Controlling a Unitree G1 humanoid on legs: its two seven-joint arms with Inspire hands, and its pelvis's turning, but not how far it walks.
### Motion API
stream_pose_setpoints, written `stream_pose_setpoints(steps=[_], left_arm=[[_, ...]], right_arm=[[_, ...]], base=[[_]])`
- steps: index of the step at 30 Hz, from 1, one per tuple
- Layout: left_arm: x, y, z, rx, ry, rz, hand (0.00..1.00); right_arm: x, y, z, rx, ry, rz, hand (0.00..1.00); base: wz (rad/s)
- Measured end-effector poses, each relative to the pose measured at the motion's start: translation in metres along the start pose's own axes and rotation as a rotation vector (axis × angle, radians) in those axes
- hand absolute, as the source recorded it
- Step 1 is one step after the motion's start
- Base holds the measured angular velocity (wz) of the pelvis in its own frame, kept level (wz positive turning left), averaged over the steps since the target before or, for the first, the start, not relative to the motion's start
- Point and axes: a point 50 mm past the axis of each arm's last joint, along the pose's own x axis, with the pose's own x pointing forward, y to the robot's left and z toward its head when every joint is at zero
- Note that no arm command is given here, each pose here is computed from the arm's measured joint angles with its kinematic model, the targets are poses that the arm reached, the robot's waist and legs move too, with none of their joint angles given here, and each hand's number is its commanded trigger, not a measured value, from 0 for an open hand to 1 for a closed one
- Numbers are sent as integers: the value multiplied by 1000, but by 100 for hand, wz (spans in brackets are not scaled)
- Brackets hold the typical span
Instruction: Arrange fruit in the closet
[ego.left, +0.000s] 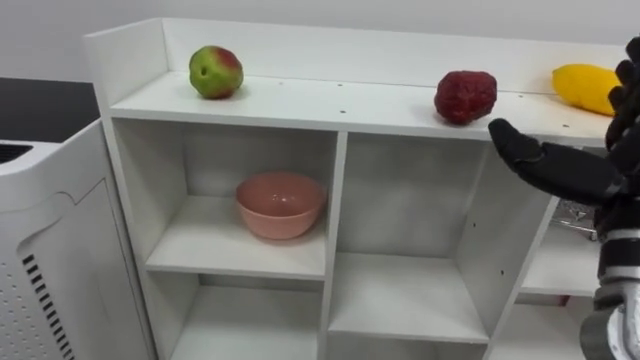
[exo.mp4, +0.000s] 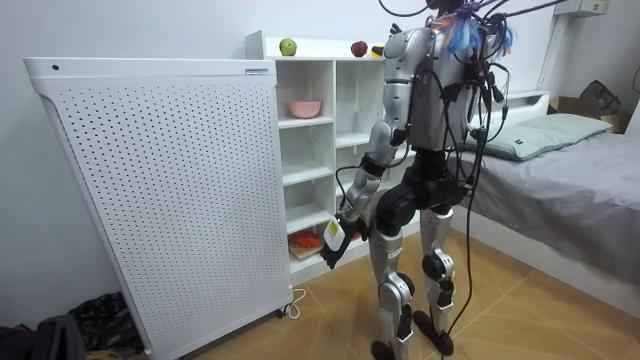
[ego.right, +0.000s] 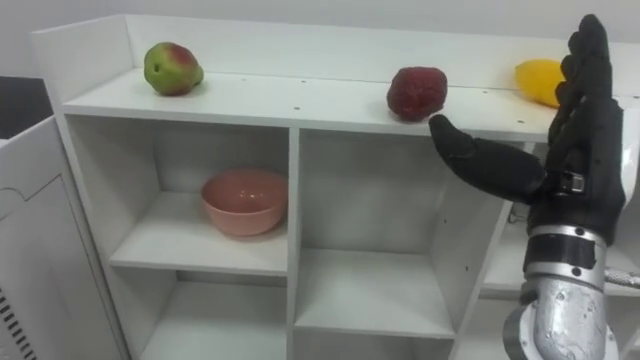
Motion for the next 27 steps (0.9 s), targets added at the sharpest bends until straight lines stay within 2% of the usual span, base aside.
stream_pose_setpoints(steps=[5, 16, 27], left_arm=[[0, 1, 0, 2, 7, -4, 0], [1, 5, 6, 11, 5, -12, 0], [4, 7, 25, 12, -14, -36, 0]], right_arm=[[4, 3, 2, 3, 0, 19, 0], [28, 7, 8, -7, -15, 17, 0], [30, 8, -9, -41, 93, 49, 0]], base=[[0], [6], [4]])
